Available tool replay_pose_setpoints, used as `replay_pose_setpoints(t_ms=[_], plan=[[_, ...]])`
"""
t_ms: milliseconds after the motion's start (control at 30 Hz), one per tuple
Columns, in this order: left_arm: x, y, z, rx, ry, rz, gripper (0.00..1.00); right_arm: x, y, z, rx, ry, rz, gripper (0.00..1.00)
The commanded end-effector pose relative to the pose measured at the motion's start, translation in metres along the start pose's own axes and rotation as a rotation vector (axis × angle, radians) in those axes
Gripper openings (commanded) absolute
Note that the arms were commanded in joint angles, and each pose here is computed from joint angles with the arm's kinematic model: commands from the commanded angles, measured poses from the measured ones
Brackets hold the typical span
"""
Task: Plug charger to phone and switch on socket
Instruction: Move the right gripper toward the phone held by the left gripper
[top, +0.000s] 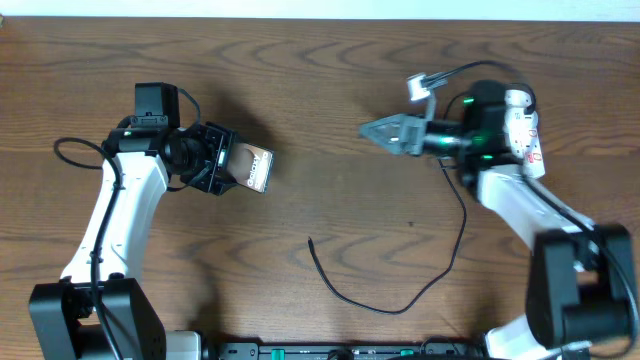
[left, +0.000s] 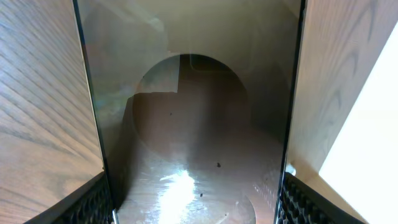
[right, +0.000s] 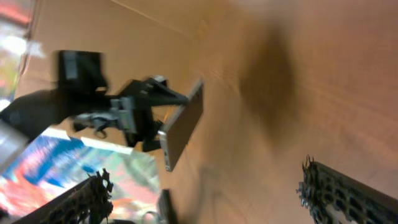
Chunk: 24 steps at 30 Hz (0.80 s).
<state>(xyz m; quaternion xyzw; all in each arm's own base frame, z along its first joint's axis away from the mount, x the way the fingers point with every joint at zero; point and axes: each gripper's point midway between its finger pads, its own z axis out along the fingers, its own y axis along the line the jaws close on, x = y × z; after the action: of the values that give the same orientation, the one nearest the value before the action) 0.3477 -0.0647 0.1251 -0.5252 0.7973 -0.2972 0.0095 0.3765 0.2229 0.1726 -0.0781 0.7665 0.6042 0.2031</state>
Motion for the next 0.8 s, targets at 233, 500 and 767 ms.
replay_pose_setpoints(t_ms=[233, 500, 767], plan=[[-0.030, 0.002, -0.015, -0.037, -0.227, -0.116, 0.07, 0.034, 0.003, 0.087, 0.073, 0.015, 0.095, 0.99], [-0.019, 0.002, -0.009, -0.052, -0.235, -0.130, 0.07, 0.061, 0.019, 0.122, 0.100, 0.023, 0.026, 0.99], [-0.001, -0.001, -0.001, -0.061, -0.210, -0.123, 0.07, 0.083, 0.038, 0.141, 0.059, 0.070, -0.102, 0.99]])
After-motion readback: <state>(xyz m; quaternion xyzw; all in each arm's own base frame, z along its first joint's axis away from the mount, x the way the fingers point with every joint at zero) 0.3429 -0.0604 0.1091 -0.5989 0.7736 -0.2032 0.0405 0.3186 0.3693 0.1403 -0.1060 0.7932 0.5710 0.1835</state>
